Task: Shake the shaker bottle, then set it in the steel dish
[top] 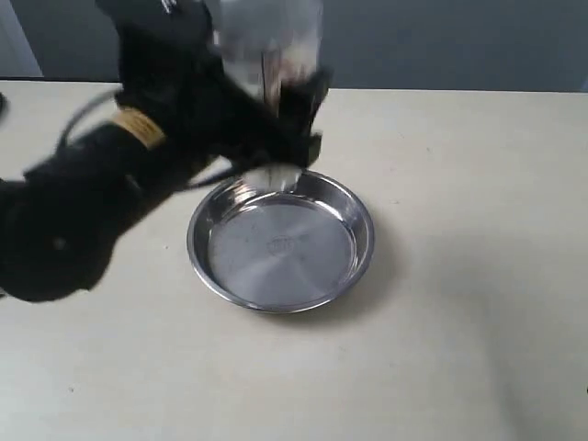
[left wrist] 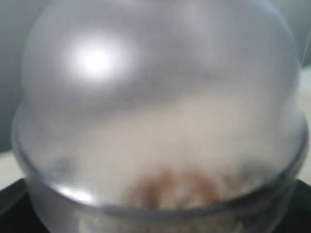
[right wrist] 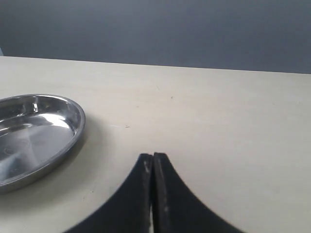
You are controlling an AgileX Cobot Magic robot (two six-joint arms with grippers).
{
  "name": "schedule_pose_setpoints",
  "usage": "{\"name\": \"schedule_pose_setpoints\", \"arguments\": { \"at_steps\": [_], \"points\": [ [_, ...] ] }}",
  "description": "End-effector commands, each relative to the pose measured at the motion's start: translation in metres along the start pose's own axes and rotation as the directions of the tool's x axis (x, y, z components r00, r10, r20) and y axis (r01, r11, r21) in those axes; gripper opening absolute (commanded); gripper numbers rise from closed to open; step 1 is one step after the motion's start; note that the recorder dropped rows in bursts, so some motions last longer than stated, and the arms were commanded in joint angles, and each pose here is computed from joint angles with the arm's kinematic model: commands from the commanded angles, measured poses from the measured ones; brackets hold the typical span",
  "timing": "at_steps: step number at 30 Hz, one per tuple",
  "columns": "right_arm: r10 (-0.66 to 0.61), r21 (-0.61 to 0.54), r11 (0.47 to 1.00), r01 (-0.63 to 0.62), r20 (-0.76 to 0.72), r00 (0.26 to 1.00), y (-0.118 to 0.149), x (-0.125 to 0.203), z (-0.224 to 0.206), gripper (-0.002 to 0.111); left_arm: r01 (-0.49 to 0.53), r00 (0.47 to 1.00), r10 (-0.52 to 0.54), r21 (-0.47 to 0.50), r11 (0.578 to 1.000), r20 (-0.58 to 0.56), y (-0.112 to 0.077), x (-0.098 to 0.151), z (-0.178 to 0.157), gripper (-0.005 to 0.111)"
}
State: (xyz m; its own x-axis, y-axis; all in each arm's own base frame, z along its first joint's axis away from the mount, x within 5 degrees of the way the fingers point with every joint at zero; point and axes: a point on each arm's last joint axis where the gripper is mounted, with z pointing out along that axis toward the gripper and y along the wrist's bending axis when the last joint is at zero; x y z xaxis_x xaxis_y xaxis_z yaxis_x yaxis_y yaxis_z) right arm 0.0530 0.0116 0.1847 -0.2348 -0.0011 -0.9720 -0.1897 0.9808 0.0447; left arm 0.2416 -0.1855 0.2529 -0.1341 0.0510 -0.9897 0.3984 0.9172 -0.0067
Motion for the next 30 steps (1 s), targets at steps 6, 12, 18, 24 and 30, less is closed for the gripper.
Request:
{"name": "schedule_pose_setpoints", "arguments": {
  "at_steps": [6,12,18,24,30],
  "points": [
    [-0.005,0.002,1.0,0.005,0.016,1.0,0.0,-0.001,0.0,-0.001,-0.088,0.941,0.05,0.102,0.991,0.334,-0.024,-0.059,-0.028,0.0],
    [-0.005,0.002,1.0,0.005,0.016,1.0,0.0,-0.001,0.0,-0.001,0.006,0.999,-0.004,-0.037,0.999,0.051,0.001,-0.01,-0.011,0.0],
    [-0.005,0.002,1.0,0.005,0.016,1.0,0.0,-0.001,0.0,-0.001,-0.109,0.989,0.107,0.015,0.994,0.106,-0.009,-0.003,-0.006,0.0],
    [-0.005,0.002,1.0,0.005,0.016,1.0,0.0,-0.001,0.0,-0.001,-0.107,0.928,0.075,0.068,0.992,0.365,-0.015,-0.079,-0.034,0.0],
    [-0.005,0.002,1.0,0.005,0.016,1.0,0.0,-0.001,0.0,-0.001,0.037,0.995,-0.039,-0.024,0.999,-0.094,0.007,0.024,-0.003,0.0]
  ]
}}
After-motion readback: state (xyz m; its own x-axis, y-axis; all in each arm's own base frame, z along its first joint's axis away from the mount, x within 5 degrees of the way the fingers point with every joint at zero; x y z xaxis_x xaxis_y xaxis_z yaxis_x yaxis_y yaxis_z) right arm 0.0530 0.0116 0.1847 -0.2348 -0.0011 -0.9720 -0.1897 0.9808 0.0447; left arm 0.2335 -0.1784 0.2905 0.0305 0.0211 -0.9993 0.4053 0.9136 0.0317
